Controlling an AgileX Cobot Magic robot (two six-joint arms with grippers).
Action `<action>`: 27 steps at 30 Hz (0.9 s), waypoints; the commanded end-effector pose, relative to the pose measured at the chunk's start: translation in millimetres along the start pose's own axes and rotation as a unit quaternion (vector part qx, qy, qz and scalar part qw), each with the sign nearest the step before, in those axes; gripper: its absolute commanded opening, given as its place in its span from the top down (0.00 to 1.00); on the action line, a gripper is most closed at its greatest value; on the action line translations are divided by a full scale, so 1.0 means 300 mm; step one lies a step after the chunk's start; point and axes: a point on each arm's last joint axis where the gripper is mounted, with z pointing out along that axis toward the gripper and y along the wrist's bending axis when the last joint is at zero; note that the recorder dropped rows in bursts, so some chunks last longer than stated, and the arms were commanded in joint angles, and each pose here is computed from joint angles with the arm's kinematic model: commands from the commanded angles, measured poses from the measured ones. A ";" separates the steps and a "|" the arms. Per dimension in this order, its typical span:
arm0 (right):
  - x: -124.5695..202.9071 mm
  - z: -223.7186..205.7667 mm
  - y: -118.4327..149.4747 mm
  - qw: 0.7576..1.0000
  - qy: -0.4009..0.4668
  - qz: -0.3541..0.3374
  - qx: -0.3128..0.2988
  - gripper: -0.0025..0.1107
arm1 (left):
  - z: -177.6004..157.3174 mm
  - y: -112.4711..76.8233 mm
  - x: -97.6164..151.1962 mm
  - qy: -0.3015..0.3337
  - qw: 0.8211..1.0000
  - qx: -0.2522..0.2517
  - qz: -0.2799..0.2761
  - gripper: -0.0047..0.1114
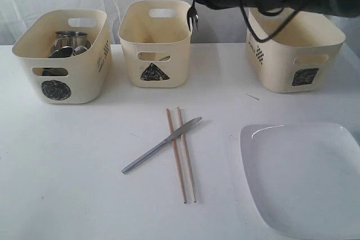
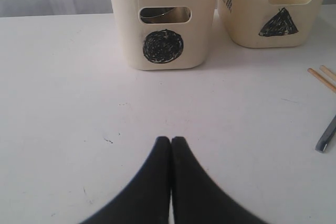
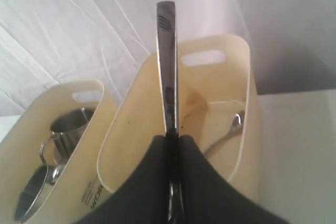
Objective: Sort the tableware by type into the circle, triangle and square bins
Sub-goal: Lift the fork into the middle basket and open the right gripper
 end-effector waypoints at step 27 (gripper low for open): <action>0.174 0.109 0.016 0.860 0.330 -0.381 -0.076 0.73 | 0.000 0.000 0.004 0.000 1.000 0.001 -0.004 0.96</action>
